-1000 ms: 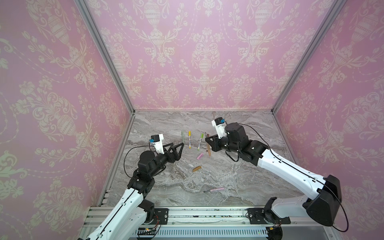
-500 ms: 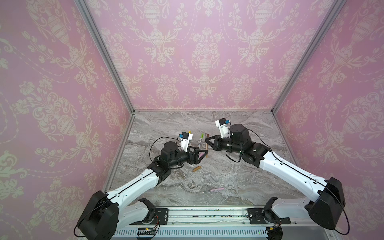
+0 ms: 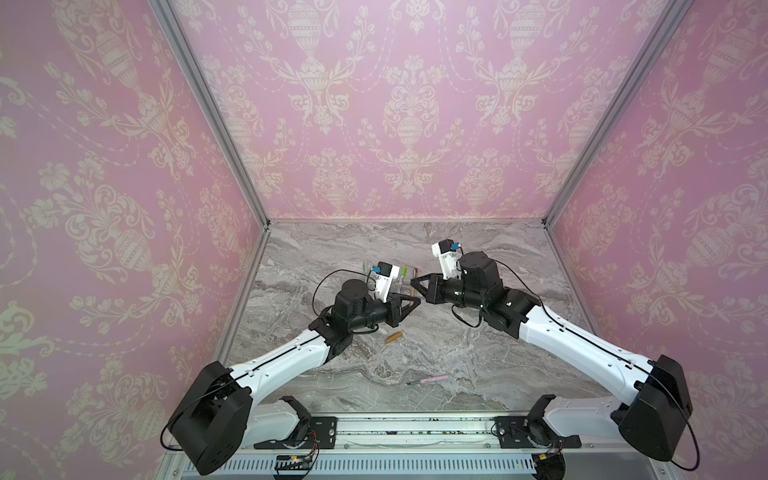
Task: Insert the pens into the pen caps
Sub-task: 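Close left gripper on the pen barrel while right gripper releases it, then lower right gripper onto the tan cap and close on it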
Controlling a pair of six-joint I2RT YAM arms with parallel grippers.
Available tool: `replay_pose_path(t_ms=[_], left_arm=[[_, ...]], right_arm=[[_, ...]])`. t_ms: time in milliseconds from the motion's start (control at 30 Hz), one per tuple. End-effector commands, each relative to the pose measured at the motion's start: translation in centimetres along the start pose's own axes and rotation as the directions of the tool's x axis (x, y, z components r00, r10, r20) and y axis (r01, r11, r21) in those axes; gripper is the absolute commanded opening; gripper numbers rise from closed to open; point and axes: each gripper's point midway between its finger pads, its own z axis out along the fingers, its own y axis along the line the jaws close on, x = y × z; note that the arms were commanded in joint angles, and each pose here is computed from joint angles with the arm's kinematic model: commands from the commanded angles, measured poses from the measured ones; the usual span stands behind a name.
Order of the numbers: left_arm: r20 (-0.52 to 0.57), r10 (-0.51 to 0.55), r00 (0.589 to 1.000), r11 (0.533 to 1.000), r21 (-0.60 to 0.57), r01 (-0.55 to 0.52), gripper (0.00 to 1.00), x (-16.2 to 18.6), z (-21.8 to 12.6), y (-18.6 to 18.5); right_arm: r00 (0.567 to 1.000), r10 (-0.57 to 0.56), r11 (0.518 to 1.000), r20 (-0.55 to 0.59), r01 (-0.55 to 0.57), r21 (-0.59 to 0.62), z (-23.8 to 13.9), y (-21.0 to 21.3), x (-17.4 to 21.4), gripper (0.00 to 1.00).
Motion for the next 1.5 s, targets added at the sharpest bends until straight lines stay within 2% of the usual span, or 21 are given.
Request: replay_pose_path(t_ms=[0,100,167,233,333,400,467,533,700,767,833,933,1033,1100,1233,1333,1467], left_arm=[[0.042,0.031,0.999,0.997,-0.073,-0.028,0.00,-1.2,-0.5,0.6],[0.049,0.029,0.998,0.975,-0.221,-0.018,0.00,-1.0,-1.6,3.1],[0.044,0.032,0.999,0.927,-0.374,-0.013,0.00,-0.6,-3.1,5.5],[0.031,0.040,0.999,0.846,-0.533,-0.018,0.00,-0.1,-5.1,8.1],[-0.009,0.053,0.999,0.669,-0.742,-0.042,0.00,0.8,-9.0,11.6],[-0.024,0.057,0.998,0.574,-0.817,-0.052,0.00,1.3,-11.2,13.0],[-0.012,0.063,0.998,0.512,-0.858,-0.043,0.00,1.6,-12.9,13.7],[0.017,0.077,0.997,0.480,-0.877,-0.022,0.00,1.7,-14.1,14.1],[0.082,0.115,0.990,0.479,-0.878,0.017,0.00,1.2,-15.2,13.8],[0.097,0.126,0.987,0.479,-0.877,0.025,0.00,1.1,-15.6,13.8],[0.113,0.137,0.984,0.481,-0.876,0.034,0.00,1.1,-15.9,13.8],[0.149,0.149,0.977,0.483,-0.874,0.060,0.00,1.3,-16.6,13.8],[0.181,0.156,0.971,0.491,-0.867,0.083,0.00,1.6,-17.1,14.0],[0.194,0.156,0.969,0.496,-0.863,0.093,0.00,1.8,-17.3,14.0],[0.212,0.148,0.966,0.505,-0.856,0.110,0.00,2.2,-17.6,14.2],[0.227,0.142,0.963,0.513,-0.849,0.124,0.00,2.4,-17.8,14.1],[0.241,0.145,0.960,0.514,-0.847,0.135,0.00,2.6,-18.4,14.2]], right_arm=[[0.999,-0.045,0.999,0.029,0.044,0.026,-1.2,-0.1,-0.4,0.04],[0.997,-0.073,0.996,0.016,0.072,0.045,-1.4,-0.4,-0.2,0.09],[0.997,-0.071,0.995,-0.008,0.071,0.074,-1.4,-0.9,0.2,0.22],[0.998,-0.048,0.990,-0.050,0.054,0.132,-1.1,-2.1,1.1,0.36],[0.989,-0.010,0.970,-0.148,0.045,0.239,-0.1,-4.0,3.6,0.46],[0.977,0.025,0.946,-0.213,0.046,0.322,0.8,-4.9,5.6,0.49],[0.960,0.046,0.910,-0.277,0.074,0.407,1.7,-6.0,7.9,0.51],[0.948,0.048,0.889,-0.315,0.103,0.445,3.2,-5.6,8.9,0.53],[0.911,0.033,0.842,-0.412,0.196,0.503,6.1,-6.4,12.2,0.58],[0.900,0.036,0.856,-0.434,0.196,0.478,7.1,-6.2,13.2,0.59],[0.874,-0.026,0.881,-0.485,0.249,0.402,8.1,-5.4,14.0,0.59],[0.804,-0.208,0.900,-0.558,0.381,0.213,9.1,-3.9,14.6,0.60],[0.731,-0.344,0.870,-0.590,0.484,0.092,9.5,-3.4,15.0,0.67],[0.672,-0.385,0.851,-0.632,0.524,0.040,10.0,-3.7,15.5,0.69],[0.564,-0.408,0.815,-0.718,0.579,-0.007,11.3,-5.1,16.9,0.71],[0.532,-0.407,0.805,-0.743,0.594,-0.016,12.1,-5.9,17.7,0.72],[0.514,-0.383,0.817,-0.767,0.577,-0.022,12.7,-6.5,18.7,0.71]])
